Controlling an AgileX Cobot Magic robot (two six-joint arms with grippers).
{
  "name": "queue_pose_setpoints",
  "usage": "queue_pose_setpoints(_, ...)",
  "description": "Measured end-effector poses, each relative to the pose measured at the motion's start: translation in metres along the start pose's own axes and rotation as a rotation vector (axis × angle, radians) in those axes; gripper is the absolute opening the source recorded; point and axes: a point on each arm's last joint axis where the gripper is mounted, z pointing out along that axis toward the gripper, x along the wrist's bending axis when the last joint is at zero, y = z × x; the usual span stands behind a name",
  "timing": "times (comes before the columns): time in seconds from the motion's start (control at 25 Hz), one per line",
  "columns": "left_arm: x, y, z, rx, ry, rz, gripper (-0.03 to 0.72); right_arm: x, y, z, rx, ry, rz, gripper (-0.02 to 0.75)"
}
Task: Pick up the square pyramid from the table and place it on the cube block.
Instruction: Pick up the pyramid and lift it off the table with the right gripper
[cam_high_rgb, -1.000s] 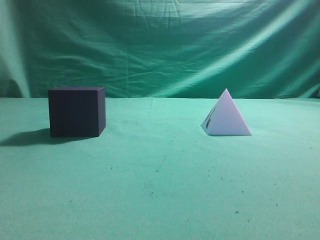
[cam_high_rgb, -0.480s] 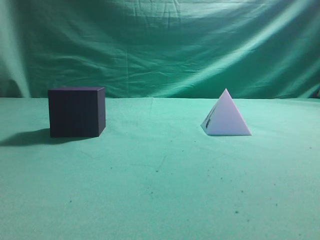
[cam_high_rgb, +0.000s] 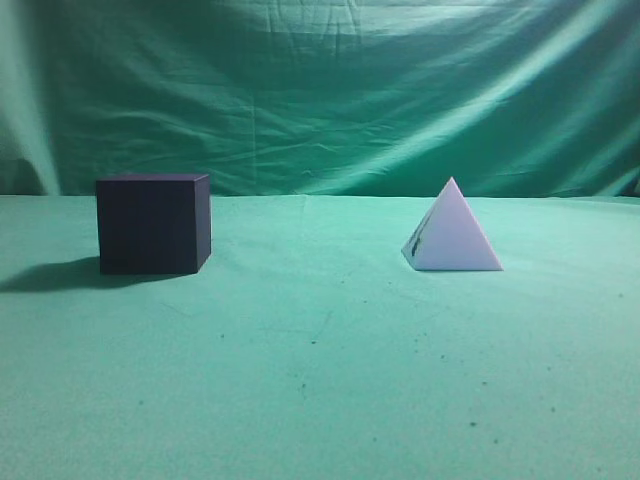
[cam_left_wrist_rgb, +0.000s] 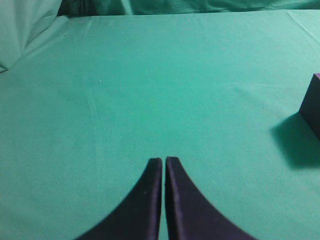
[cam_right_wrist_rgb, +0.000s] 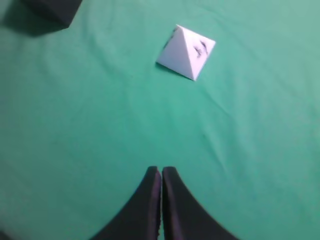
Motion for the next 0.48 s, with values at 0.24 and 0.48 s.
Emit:
queue_pose_setpoints(0.24,0.0,0.0,0.0,0.0,0.0,0.0,0.0,0.013,0.043,0.043,0.082,0.01,-0.103,0.0)
queue_pose_setpoints(0.48,0.0,0.0,0.0,0.0,0.001,0.002,0.0,0.014,0.077,0.089,0.171,0.015,-0.138,0.252)
